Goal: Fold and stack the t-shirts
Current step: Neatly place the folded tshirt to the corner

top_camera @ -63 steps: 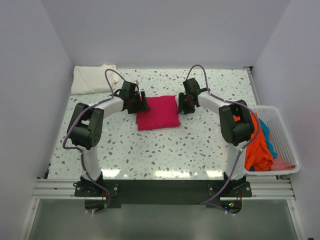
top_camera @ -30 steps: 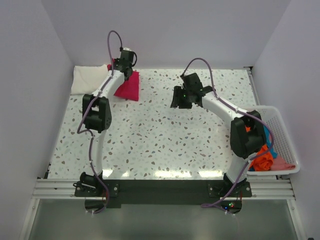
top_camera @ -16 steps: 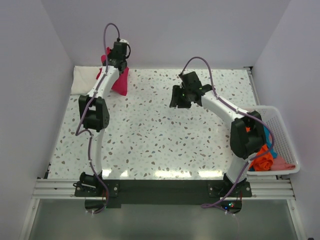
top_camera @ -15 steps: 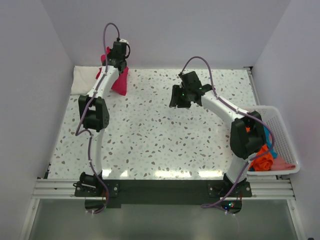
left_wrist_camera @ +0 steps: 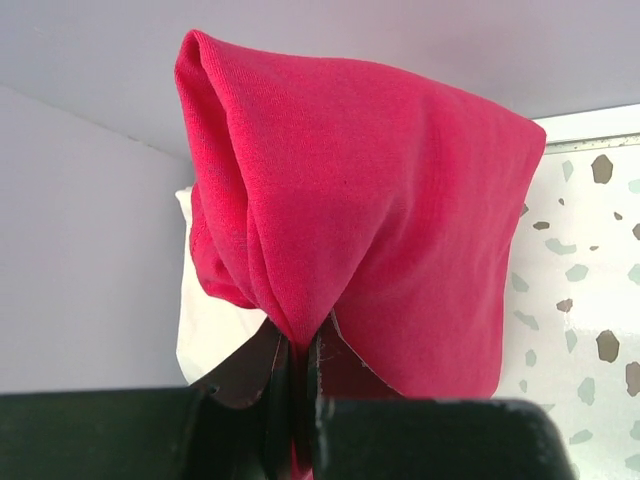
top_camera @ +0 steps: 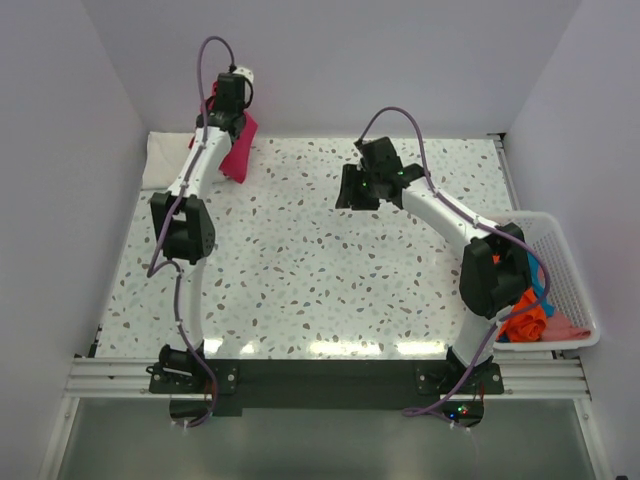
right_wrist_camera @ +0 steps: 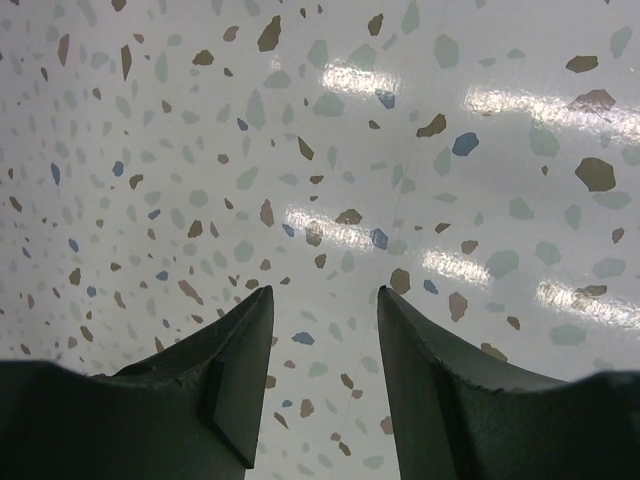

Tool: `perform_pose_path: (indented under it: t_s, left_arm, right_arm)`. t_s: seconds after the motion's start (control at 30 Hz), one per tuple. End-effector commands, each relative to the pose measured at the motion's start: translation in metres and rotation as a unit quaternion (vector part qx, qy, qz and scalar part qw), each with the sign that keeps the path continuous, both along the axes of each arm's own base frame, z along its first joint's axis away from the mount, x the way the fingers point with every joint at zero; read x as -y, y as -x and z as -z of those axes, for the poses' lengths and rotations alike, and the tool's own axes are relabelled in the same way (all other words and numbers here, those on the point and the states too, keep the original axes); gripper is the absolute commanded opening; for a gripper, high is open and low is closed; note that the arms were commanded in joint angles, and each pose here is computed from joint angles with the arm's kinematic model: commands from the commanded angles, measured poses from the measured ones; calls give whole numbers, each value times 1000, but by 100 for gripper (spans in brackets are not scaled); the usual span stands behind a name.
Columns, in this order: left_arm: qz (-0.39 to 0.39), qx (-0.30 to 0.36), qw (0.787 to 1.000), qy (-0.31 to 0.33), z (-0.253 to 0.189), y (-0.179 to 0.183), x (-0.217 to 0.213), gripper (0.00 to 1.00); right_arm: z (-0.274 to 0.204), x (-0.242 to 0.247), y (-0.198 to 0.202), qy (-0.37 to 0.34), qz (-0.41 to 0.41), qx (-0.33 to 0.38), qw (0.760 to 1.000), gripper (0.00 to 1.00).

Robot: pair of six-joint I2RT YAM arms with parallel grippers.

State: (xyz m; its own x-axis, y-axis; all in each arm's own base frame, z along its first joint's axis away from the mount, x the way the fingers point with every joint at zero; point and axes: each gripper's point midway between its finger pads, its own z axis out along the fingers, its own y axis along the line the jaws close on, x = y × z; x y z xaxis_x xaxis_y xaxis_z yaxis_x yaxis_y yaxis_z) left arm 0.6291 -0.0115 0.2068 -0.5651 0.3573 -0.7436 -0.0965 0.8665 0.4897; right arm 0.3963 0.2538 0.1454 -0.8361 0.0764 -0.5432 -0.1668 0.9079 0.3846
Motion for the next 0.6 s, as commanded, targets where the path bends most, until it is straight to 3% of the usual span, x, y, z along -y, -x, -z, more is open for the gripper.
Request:
perform_pose_path:
  t_s: [0.0, 0.33, 0.57]
  left_arm:
    - [1, 110, 994, 19, -105, 5, -17, 0]
    - [7, 127, 990, 65, -119, 9, -47, 0]
    - [-11, 97, 989, 115, -61, -3, -93, 0]
  right_arm:
    - [-36, -3, -6, -15, 0, 36, 999, 49]
    - [-46, -5, -8, -19, -1, 44, 999, 49]
    - [-41, -10, -10, -14, -5, 36, 999, 49]
